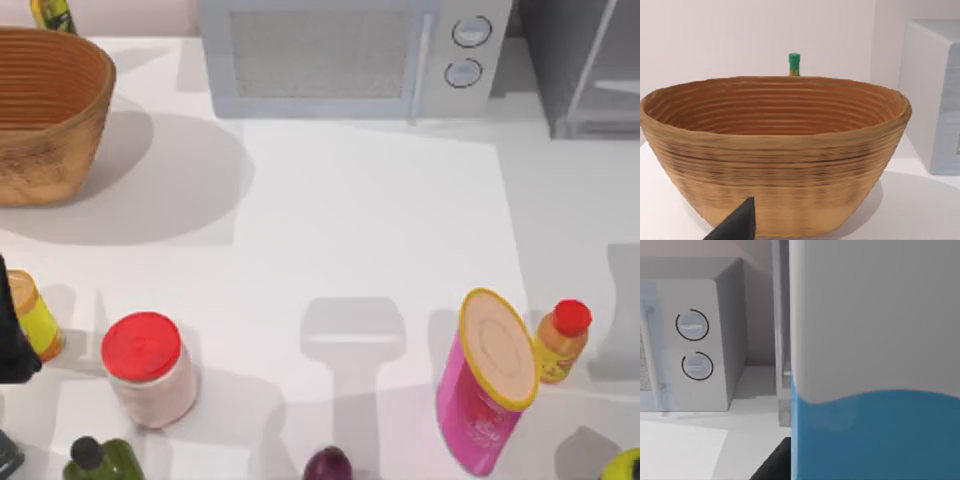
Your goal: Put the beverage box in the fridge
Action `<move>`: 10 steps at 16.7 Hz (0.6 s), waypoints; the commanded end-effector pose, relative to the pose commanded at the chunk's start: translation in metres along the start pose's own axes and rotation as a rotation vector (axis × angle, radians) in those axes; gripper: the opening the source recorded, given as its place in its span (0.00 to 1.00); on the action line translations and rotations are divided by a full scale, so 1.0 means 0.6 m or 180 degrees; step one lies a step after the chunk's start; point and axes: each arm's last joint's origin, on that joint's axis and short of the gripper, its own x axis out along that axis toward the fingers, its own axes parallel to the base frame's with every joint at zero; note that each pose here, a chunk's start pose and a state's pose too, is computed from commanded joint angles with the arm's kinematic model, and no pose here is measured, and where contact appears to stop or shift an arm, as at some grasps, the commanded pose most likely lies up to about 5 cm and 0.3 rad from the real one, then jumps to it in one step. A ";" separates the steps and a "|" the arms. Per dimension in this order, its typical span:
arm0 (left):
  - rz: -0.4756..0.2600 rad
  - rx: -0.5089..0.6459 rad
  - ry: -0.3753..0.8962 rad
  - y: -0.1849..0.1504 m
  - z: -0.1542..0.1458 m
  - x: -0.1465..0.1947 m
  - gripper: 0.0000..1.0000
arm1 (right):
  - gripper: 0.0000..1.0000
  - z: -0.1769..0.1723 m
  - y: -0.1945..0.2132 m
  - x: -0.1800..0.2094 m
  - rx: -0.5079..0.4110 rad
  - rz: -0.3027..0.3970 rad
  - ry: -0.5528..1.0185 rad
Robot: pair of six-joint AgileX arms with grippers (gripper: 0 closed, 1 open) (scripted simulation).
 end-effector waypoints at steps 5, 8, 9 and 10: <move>0.0000 0.0000 0.0000 0.000 0.000 0.000 1.00 | 0.00 0.015 -0.002 0.004 0.0019 -0.0023 -0.0005; 0.0000 0.0000 0.0000 0.000 0.000 0.000 1.00 | 0.00 0.046 -0.007 0.020 0.0035 -0.0066 -0.0009; 0.0000 0.0000 0.0000 0.000 0.000 0.000 1.00 | 0.00 0.058 -0.010 0.030 0.0040 -0.0079 0.0010; 0.0000 0.0000 0.0000 0.000 0.000 0.000 1.00 | 0.00 0.070 -0.013 0.043 0.0046 -0.0090 0.0044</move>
